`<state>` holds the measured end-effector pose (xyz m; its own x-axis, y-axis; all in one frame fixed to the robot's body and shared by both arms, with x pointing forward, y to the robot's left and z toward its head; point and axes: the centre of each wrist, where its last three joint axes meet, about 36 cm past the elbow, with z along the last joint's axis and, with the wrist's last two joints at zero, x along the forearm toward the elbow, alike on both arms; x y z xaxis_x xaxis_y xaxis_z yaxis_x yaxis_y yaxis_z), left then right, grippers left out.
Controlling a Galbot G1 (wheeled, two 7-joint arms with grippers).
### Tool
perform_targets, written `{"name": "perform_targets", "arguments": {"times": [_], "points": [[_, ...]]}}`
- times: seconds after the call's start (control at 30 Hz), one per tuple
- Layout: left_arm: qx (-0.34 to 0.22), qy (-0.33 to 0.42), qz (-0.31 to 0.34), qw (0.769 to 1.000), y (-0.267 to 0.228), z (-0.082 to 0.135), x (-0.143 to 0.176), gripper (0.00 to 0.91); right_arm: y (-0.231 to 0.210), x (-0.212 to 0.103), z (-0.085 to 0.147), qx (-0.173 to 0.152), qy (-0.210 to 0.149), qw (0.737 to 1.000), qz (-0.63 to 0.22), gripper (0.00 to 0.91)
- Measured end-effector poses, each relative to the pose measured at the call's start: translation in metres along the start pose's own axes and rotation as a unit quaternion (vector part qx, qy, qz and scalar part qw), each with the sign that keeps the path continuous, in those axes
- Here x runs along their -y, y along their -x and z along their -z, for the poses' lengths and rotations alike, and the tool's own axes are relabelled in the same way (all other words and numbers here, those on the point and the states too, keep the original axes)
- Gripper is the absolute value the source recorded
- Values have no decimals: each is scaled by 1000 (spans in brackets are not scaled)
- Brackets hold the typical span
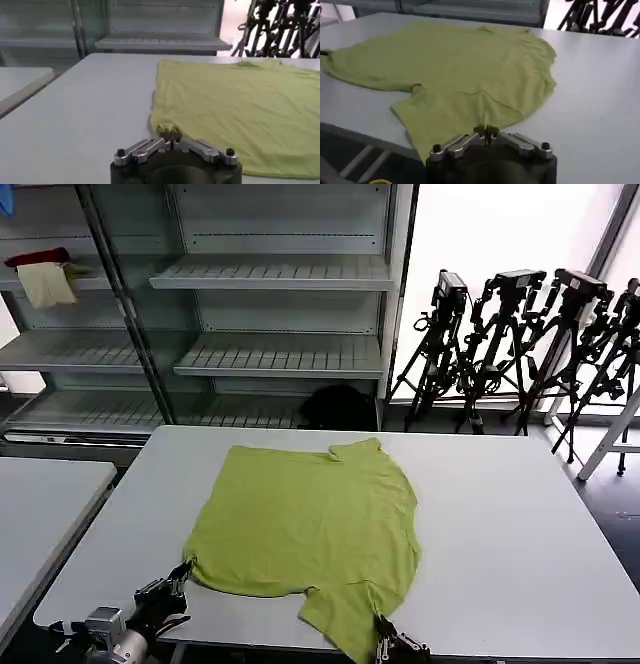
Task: Fold and organize the clothes.
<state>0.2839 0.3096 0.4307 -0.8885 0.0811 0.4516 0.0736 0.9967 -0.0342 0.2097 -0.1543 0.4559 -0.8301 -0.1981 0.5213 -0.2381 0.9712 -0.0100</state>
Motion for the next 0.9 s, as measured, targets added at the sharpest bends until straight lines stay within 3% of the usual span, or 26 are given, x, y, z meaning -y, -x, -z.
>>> {"name": "perform_targets", "arguments": {"times": [0.4, 0.9], "points": [[36, -34, 6, 999, 5, 11, -3, 0, 4, 21, 30, 71, 31, 997, -17, 0], [67, -81, 12, 994, 39, 30, 3, 0, 47, 42, 61, 120, 39, 992, -31, 0]]}}
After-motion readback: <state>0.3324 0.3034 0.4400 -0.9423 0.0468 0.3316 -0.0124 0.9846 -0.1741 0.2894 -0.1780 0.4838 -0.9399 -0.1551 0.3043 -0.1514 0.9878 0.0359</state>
